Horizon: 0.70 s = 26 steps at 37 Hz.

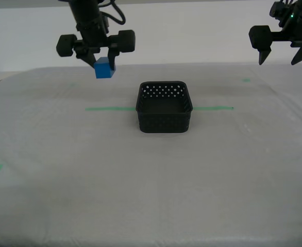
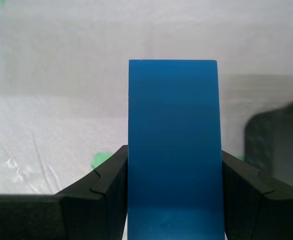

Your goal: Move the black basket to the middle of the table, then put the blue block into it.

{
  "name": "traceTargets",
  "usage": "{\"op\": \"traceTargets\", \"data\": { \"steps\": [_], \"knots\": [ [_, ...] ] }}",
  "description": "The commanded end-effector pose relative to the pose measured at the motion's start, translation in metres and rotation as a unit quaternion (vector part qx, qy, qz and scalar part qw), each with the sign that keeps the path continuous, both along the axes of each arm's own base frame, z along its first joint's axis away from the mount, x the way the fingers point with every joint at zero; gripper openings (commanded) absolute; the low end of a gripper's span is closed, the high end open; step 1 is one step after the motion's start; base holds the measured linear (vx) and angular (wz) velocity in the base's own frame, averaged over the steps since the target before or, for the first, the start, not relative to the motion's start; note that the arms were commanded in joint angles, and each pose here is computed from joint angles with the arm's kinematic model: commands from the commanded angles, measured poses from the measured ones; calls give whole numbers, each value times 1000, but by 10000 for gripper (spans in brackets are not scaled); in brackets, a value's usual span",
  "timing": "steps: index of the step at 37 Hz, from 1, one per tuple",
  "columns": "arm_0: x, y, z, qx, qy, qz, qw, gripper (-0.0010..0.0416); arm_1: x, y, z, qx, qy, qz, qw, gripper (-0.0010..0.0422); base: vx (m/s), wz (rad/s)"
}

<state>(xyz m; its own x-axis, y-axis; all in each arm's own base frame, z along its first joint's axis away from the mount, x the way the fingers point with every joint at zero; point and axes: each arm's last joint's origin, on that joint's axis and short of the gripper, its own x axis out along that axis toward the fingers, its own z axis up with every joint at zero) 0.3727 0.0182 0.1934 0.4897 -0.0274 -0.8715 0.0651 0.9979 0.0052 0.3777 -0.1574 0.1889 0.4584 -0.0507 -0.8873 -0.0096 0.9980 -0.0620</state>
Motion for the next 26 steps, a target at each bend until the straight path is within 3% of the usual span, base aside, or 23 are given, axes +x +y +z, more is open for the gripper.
{"op": "traceTargets", "data": {
  "steps": [1, 10, 16, 26],
  "knots": [
    [0, 0, 0, 0, -1, 1, 1000, 399, -11, -19, 11, 14, -23, 7, 1000, -1, 0, 0],
    [0, 0, 0, 0, -1, 1, 1000, 399, -38, -63, 16, -20, -27, 3, 999, -1, 0, 0],
    [0, 0, 0, 0, -1, 1, 1000, 399, -58, -95, 15, -15, -57, 13, 998, -1, 0, 0],
    [0, 0, 0, 0, -1, 1, 1000, 398, -79, -123, 16, -39, -73, 7, 997, 0, 0, 0]
  ]
}}
